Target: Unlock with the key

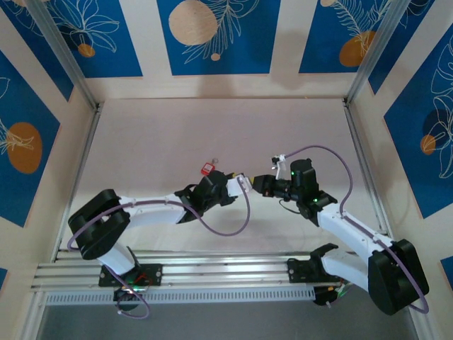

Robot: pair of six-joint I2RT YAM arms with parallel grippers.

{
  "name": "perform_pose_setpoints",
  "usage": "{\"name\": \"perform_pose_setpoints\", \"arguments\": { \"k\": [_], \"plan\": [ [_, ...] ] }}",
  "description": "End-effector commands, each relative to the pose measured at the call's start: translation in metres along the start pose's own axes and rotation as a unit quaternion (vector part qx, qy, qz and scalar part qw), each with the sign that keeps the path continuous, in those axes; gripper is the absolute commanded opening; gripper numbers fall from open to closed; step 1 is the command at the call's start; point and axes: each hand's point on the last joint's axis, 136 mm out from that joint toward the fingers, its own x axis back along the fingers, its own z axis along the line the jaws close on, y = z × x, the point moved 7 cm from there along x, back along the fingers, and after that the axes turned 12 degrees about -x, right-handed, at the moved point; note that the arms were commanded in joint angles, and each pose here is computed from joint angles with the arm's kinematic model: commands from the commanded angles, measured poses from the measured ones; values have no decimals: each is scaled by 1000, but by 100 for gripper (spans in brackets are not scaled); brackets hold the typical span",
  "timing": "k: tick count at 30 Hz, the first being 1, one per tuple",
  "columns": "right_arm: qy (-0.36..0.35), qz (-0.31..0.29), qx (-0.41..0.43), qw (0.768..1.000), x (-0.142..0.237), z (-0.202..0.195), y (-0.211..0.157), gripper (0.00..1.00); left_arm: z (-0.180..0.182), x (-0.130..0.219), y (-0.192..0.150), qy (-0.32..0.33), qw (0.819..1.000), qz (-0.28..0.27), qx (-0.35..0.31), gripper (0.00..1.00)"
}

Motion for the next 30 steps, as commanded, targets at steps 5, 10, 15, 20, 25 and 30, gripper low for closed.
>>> {"name": "perform_pose_setpoints", "arguments": {
  "k": [5,10,15,20,25,30],
  "plan": [
    [-23,-9,-16,1000,-4,-9,2,8,2,8,-8,11,1000,3,27,42],
    [-23,-13,-16,1000,-8,-9,9,8,2,19,-12,9,999,6,34,45],
    [-25,-7,-18,1000,-19,-13,13,8,11,32,-17,45,998,18,37,45],
    [-21,-3,-15,1000,-35,-17,17,8,21,41,-22,86,995,29,48,46],
    [-10,-6,5,1000,-51,-16,22,8,25,43,-24,103,993,34,50,46],
    [-22,-4,24,999,-67,-21,25,8,30,44,-24,123,991,31,53,45]
  ]
}}
